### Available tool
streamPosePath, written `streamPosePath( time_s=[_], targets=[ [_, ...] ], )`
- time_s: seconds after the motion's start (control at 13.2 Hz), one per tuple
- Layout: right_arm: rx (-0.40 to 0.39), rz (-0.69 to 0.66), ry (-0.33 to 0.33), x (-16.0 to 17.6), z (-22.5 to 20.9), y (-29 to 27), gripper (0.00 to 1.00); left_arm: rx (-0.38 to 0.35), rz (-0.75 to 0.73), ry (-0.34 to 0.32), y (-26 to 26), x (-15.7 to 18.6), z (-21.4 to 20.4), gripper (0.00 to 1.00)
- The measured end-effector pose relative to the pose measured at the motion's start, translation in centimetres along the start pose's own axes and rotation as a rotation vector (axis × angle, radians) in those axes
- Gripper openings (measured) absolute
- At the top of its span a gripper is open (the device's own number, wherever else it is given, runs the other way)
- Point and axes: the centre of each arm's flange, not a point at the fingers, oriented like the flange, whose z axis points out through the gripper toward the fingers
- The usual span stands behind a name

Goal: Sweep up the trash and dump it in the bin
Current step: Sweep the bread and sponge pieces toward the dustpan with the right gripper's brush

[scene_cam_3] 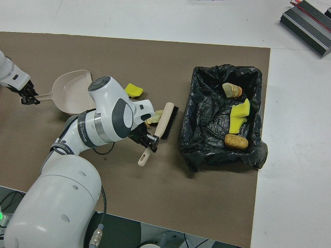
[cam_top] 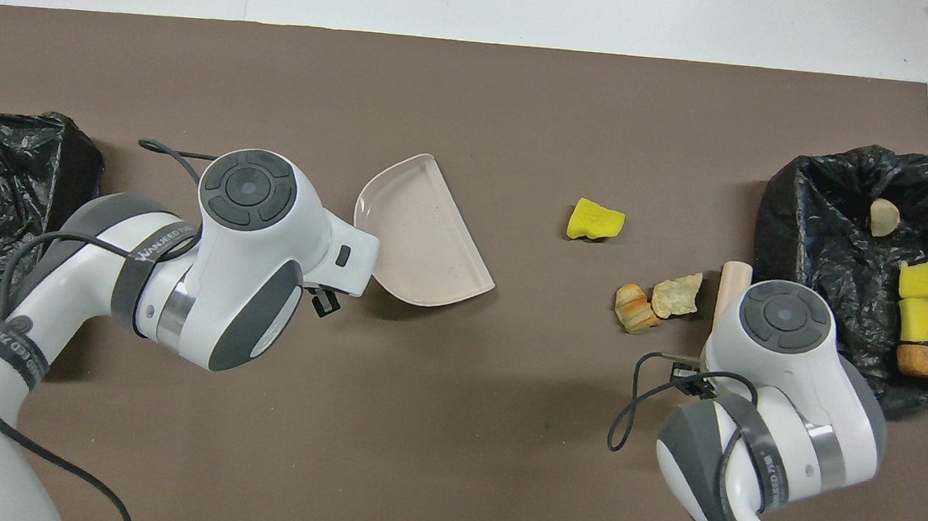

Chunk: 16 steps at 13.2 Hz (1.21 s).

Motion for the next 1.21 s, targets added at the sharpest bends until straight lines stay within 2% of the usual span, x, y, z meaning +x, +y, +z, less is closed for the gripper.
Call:
streamPosePath(
  time_s=[0.3, 0.53, 0.75, 1.21],
  targets=[
    [0.054, -0.028, 0.025, -0.8, -0.6, -2.6, 0.26, 0.045, 0.081, -0.040, 2.5, 1.5, 0.3, 0.31],
    [0.055, -0.083, 0.036, -1.8, -0.8, -5.4, 0.26, 0.048, 0.089, -0.047, 2.8, 1.4, 0.6, 0.31],
    [0.070, -0.121, 0.063, -1.4, -1.7, -7.7, 0.26, 0.045, 0.102, -0.056, 3.6, 1.5, 0.9, 0.31],
    [0.124, -0.323, 0.106, -0.5, -4.6, -18.1, 0.26, 0.060, 0.157, -0.084, 6.3, 1.2, 1.6, 0.31]
  ],
)
